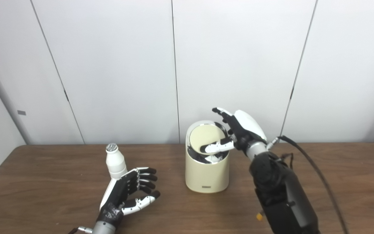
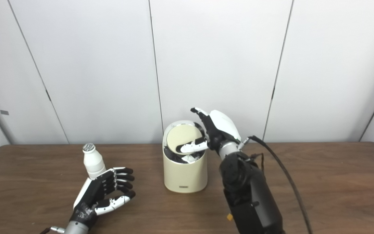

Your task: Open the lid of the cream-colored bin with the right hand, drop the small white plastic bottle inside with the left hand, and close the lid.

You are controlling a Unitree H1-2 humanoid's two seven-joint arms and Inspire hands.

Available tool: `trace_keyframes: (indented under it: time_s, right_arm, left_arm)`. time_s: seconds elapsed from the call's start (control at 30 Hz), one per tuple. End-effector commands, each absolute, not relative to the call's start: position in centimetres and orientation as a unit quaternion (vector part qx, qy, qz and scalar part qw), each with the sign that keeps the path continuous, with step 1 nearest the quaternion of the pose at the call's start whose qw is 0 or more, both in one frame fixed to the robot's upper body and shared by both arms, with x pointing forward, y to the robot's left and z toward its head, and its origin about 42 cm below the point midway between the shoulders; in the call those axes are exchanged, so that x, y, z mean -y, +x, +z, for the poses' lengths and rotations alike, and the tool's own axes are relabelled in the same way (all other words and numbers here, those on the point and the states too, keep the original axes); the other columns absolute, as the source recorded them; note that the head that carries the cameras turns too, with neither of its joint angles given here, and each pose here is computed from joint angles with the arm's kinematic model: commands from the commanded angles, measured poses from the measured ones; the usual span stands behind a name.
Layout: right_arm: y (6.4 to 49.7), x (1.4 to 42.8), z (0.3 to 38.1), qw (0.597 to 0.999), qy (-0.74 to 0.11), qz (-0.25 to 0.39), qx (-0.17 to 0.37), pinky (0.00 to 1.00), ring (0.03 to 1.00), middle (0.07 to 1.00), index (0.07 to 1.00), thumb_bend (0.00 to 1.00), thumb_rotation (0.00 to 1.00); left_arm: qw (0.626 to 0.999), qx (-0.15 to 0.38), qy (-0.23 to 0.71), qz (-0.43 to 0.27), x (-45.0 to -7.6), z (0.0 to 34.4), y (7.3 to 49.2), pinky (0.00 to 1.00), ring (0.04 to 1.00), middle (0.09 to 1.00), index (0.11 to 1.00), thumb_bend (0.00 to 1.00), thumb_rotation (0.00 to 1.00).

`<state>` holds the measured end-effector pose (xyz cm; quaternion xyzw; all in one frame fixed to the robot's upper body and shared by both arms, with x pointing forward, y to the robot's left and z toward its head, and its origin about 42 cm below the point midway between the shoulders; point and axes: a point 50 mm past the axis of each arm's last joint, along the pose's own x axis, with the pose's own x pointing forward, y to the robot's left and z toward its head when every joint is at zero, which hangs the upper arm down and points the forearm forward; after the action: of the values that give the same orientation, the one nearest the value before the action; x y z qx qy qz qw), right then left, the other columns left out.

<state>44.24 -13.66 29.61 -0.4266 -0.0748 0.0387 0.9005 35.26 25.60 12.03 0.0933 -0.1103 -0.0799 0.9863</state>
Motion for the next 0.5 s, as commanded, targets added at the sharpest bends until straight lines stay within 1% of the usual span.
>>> trace_keyframes:
  time_s: [0.0, 0.1, 0.17, 0.3, 0.33, 0.4, 0.47]
  right_arm:
    - [43.9, 14.1, 32.3, 0.906, -0.405, 0.009, 0.122, 0.65, 0.842, 0.890, 0.875, 0.85, 0.33]
    - [43.2, 14.8, 32.3, 0.916, -0.382, -0.001, 0.124, 0.64, 0.840, 0.891, 0.871, 0.83, 0.35]
    - [42.7, 15.4, 32.0, 0.923, -0.363, -0.004, 0.127, 0.62, 0.810, 0.888, 0.871, 0.78, 0.31]
    - [41.5, 17.0, 30.4, 0.944, -0.303, -0.013, 0.131, 0.60, 0.782, 0.859, 0.861, 0.75, 0.28]
    - [41.1, 17.5, 29.7, 0.948, -0.288, -0.013, 0.133, 0.60, 0.775, 0.840, 0.856, 0.71, 0.32]
    - [40.4, 18.4, 28.5, 0.956, -0.261, -0.014, 0.136, 0.61, 0.774, 0.826, 0.851, 0.66, 0.36]
    - [39.7, 19.1, 27.2, 0.963, -0.232, -0.015, 0.138, 0.61, 0.773, 0.824, 0.850, 0.64, 0.37]
  left_arm:
    - [0.989, 0.082, 0.088, -0.080, -25.5, 9.9, 33.8, 0.54, 0.585, 0.650, 0.689, 0.58, 0.00]
    - [0.990, 0.082, 0.088, -0.080, -25.5, 9.9, 33.9, 0.54, 0.585, 0.649, 0.688, 0.58, 0.00]
    - [0.990, 0.082, 0.087, -0.080, -25.5, 9.9, 33.9, 0.54, 0.583, 0.648, 0.687, 0.58, 0.00]
    - [0.990, 0.081, 0.085, -0.081, -25.5, 9.9, 33.8, 0.55, 0.584, 0.651, 0.689, 0.58, 0.00]
    - [0.990, 0.081, 0.085, -0.080, -25.5, 9.9, 33.8, 0.54, 0.583, 0.651, 0.688, 0.58, 0.00]
    - [0.990, 0.082, 0.086, -0.081, -25.5, 9.9, 33.8, 0.53, 0.582, 0.650, 0.687, 0.58, 0.00]
    - [0.989, 0.083, 0.087, -0.082, -25.5, 9.9, 33.8, 0.53, 0.582, 0.649, 0.687, 0.58, 0.00]
